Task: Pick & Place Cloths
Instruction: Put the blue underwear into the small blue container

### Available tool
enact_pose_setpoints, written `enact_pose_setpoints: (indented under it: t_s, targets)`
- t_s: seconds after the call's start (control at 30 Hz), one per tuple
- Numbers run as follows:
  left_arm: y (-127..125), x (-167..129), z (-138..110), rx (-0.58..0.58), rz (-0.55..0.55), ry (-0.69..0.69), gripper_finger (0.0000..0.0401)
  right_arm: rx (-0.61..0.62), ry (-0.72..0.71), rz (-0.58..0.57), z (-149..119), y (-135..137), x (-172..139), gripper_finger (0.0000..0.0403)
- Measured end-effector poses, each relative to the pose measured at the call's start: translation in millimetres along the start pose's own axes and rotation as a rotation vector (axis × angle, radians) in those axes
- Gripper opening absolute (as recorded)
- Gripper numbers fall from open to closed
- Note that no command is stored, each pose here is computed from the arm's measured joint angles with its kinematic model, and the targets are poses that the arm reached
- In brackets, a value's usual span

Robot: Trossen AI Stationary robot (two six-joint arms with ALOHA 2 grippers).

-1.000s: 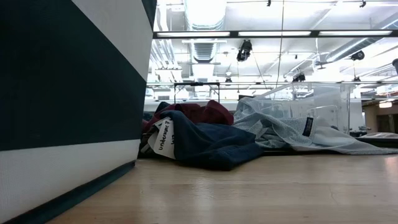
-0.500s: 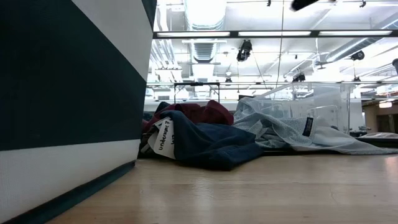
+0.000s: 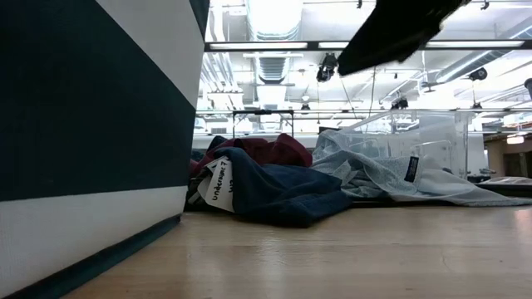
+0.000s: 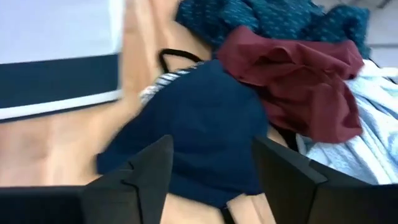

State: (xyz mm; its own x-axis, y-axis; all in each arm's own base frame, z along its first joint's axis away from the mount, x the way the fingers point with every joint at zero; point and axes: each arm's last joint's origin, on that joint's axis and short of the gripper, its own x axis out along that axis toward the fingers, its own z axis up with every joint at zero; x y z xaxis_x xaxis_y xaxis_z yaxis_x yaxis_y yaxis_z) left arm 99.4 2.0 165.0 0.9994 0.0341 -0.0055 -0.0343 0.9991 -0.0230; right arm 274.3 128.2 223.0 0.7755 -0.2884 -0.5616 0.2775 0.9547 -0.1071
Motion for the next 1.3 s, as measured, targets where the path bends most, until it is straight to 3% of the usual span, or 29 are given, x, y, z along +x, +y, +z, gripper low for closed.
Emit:
enact_pose_setpoints:
  t_s: [0.23,0.5,0.77,1.03,1.3]
  targets:
    - [0,0,0,0.0,0.0,0.0,0.0023,0.087,-0.025,-0.022,0,-17,18,0.0271]
    - [0,0,0,0.0,0.0,0.0,0.0023,0.156,-0.051,0.013,-11,-27,36,0.03]
    - [0,0,0,0.0,0.0,0.002,0.0023,0.053,-0.034,-0.005,-17,-13,74,0.0315]
    - [0,1,-1,0.0,0.0,0.008,0.0023,0.004,-0.006,0.052,-7,6,100,0.0313]
    - [0,1,-1,0.0,0.0,0.008,0.0023,-0.026,0.035,0.011,-9,16,135,0.0285]
